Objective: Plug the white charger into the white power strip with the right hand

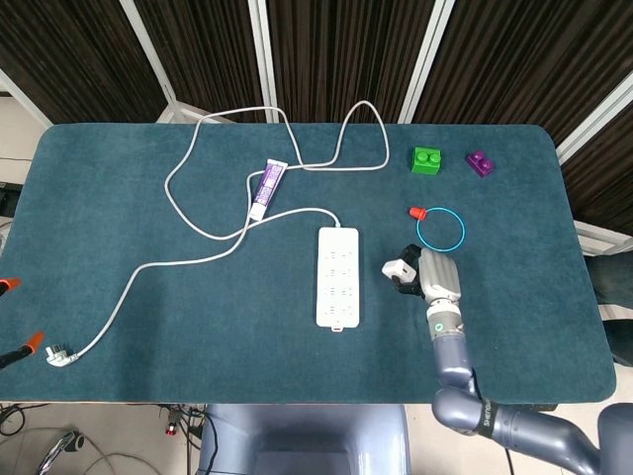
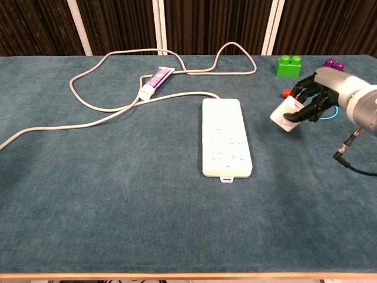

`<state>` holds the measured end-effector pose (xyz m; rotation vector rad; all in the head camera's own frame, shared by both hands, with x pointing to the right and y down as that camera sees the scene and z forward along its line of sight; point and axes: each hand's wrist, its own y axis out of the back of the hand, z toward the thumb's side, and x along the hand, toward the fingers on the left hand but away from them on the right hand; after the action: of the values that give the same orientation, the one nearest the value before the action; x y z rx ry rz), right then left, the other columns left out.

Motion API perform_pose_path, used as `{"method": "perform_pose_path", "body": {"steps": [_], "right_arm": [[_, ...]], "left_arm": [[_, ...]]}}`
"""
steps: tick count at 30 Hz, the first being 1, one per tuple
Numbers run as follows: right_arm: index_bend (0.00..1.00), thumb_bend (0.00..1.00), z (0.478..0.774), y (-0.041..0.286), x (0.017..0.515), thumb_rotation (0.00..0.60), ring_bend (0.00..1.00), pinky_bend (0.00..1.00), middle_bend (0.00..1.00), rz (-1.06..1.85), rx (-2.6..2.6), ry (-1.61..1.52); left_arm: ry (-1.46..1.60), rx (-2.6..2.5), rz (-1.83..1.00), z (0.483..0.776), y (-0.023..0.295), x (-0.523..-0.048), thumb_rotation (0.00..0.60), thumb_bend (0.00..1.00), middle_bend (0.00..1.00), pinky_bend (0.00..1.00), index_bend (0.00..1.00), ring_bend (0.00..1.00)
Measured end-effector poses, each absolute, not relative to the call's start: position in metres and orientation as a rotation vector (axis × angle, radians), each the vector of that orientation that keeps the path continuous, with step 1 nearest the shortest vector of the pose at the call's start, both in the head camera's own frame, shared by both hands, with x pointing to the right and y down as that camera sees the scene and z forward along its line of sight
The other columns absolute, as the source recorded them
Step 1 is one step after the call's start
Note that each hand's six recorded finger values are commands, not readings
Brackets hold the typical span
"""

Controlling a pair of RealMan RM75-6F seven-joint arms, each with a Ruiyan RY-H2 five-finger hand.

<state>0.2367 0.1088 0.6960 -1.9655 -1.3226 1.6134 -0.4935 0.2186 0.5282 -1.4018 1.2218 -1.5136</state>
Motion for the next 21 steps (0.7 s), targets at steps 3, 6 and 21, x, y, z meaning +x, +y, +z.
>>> {"method": "perform_pose_path", "body": {"steps": [3,6,21], "right_arm": [[0.73,0.49,0.69,0.101,0.232,0.6,0.62,0.47,0.59,1.56,-2.005,-1.224],[0.73,0.49,0.686,0.091,0.223,0.6,0.62,0.46,0.59,1.513,-2.047,-1.088],[0.73,0.49,0.68,0.04,0.186,0.6,0.62,0.45,0.6,1.427,-2.099,-0.853]], "left_arm": [[1.216,-1.403,-1.513,0.529,0.219,-0.492,0.6,0.13,0.08,0.09,0.26,0.03],[1.215,-1.4,-1.511,0.529,0.219,-0.491,0.6,0.13,0.08,0.09,0.26,0.03],[1.206,-1.399,-1.519,0.531,0.219,-0.49,0.6,0.13,0.08,0.09,0.26,0.03]]}}
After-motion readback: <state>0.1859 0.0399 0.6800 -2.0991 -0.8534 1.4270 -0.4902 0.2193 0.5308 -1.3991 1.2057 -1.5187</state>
